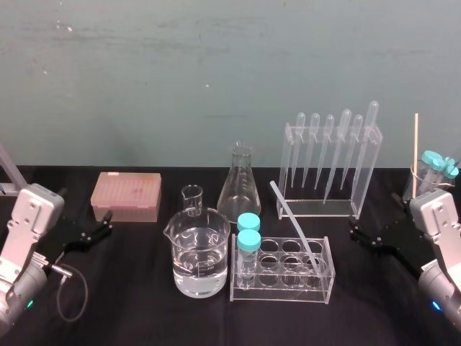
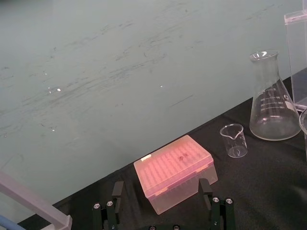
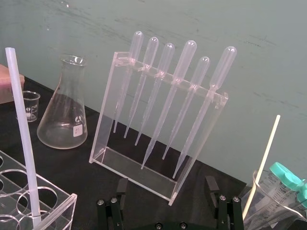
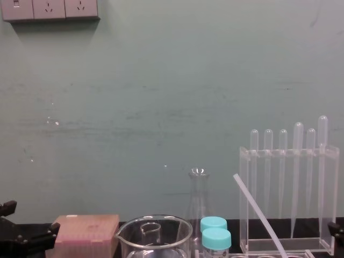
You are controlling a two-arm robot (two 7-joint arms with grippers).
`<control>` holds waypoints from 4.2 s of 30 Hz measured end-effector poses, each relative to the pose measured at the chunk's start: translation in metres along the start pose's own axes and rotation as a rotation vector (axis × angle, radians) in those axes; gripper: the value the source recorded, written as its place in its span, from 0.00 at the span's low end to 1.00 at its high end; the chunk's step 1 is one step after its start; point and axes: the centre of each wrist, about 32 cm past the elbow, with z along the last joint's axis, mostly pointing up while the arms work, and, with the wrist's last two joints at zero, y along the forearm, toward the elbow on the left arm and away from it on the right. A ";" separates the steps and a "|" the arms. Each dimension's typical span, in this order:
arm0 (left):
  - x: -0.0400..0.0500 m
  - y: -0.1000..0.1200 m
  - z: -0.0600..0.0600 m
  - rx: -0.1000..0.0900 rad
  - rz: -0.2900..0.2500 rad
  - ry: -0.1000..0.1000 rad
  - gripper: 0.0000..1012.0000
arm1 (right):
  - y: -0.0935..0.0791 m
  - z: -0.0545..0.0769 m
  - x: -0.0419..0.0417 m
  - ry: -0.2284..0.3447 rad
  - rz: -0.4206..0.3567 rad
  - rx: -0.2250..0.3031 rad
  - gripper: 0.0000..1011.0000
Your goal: Pick up the stirring rod with one hand, then place it down.
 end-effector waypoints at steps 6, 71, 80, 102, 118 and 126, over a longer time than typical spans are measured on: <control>0.0000 0.000 0.000 0.000 0.000 0.000 0.99 | 0.000 0.000 0.0000 0.000 0.000 0.000 0.99; 0.0000 0.000 0.000 0.000 0.000 0.000 0.99 | 0.023 0.033 -0.0142 -0.110 0.384 0.288 0.99; 0.0000 0.000 0.000 0.000 0.000 0.000 0.99 | 0.028 0.030 -0.0114 -0.085 0.402 0.247 0.99; 0.0000 0.000 0.000 0.000 0.000 0.000 0.99 | 0.053 0.027 -0.0051 -0.010 0.469 0.192 0.99; 0.0000 0.000 0.000 0.000 0.000 0.000 0.99 | 0.070 0.030 -0.0037 0.019 0.464 0.206 0.99; 0.0000 0.000 0.000 0.000 0.000 0.000 0.99 | 0.073 0.032 -0.0038 0.025 0.463 0.204 0.99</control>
